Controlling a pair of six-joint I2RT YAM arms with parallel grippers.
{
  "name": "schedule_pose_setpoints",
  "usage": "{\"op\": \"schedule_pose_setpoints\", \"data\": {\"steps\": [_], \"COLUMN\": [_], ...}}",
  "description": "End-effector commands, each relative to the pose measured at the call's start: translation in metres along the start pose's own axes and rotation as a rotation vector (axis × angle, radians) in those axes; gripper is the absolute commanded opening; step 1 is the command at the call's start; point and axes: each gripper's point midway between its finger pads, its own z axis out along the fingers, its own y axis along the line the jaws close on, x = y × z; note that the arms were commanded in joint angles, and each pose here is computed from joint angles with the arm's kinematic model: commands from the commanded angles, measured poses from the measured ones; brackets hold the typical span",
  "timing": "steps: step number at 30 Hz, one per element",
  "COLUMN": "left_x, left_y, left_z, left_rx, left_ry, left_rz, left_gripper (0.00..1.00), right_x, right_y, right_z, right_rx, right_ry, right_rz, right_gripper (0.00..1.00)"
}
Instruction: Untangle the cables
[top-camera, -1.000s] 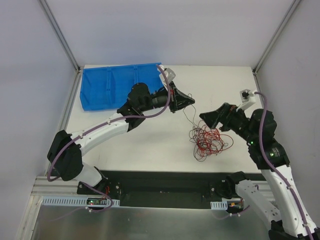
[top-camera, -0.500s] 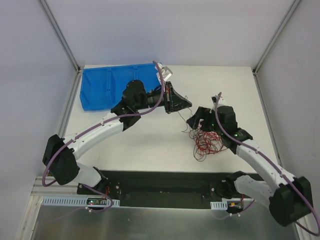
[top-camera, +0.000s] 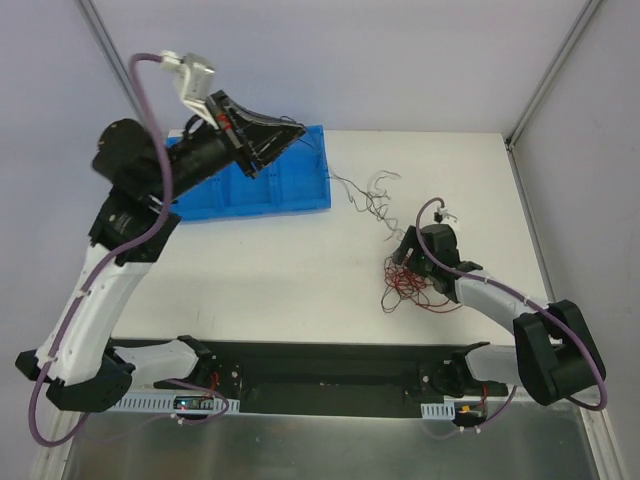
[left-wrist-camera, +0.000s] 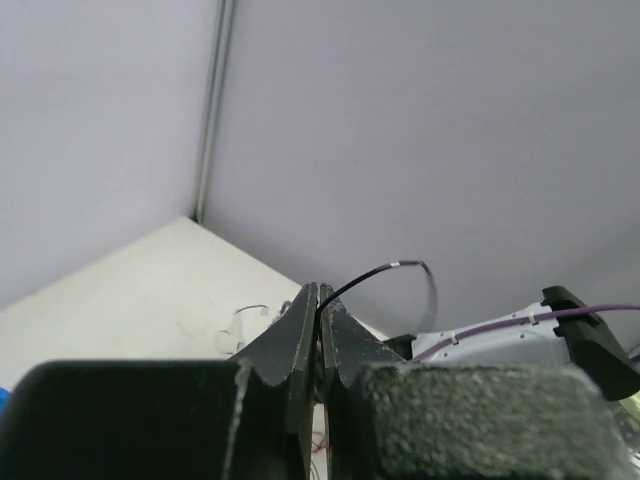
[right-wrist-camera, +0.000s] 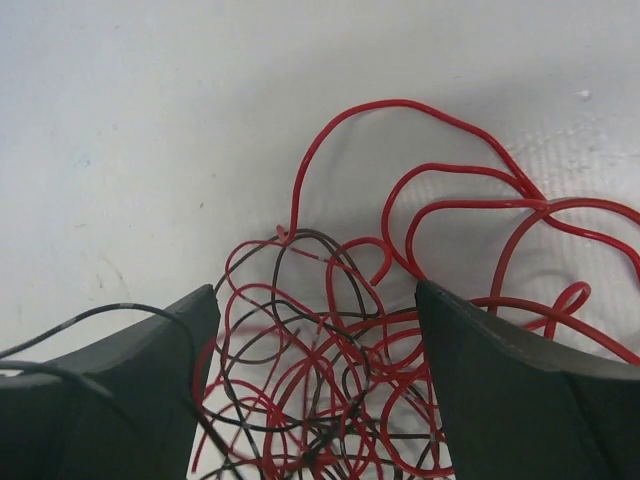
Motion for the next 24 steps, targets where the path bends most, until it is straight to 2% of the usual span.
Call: {"op": "schedule_pose_setpoints", "data": {"steps": [1,4,8,9,11,14,19,24], "left_x": [-0.04,-0.064,-0.106,-0.113,-0.129,-0.143,-0.152,-0.176], "left_y": [-0.001,-0.006,-0.016,-0.017,-0.019,-0.014,0.002,0.012], "left_z": [-0.031,-0.047,-0.079,-0.086,-0.103,-0.128,-0.157,-0.207], "left_rx": [-0.126,-0.186,-0.286,-0.311,-0.372,-0.478,-0.638,-0.863], "left_ry": [-0.072,-0.115,-0.22,-0.235,-0.276,-0.319,-0.337,-0.397], "left_rz": [0.104,0.155,0.248,0.27,0.312,0.364,0.435,0.545], "left_gripper": [0.0,0.0,0.0,0.0,0.0,0.0,0.0,0.0], "right_x": [-0.011,-0.015,-0.019,-0.022,-0.026,-0.033,-0.038,-0.04], "right_y": [-0.015,-0.032,-0.057,-0.064,-0.075,-0.088,-0.105,-0.121], "right_z": [0.002,-0.004,-0.006,-0.006,-0.008,-0.011,-0.014,-0.016], "right_rx": [0.06,0.128,0.18,0.199,0.227,0.259,0.306,0.342], "right_ry": [-0.063,-0.085,-0.085,-0.089,-0.095,-0.101,-0.092,-0.074], "right_rz": [0.061,0.066,0.112,0.121,0.137,0.157,0.189,0.231], "right_gripper": [0.82,0.81,0.68,0.65,0.5,0.37,0.36,0.35]}}
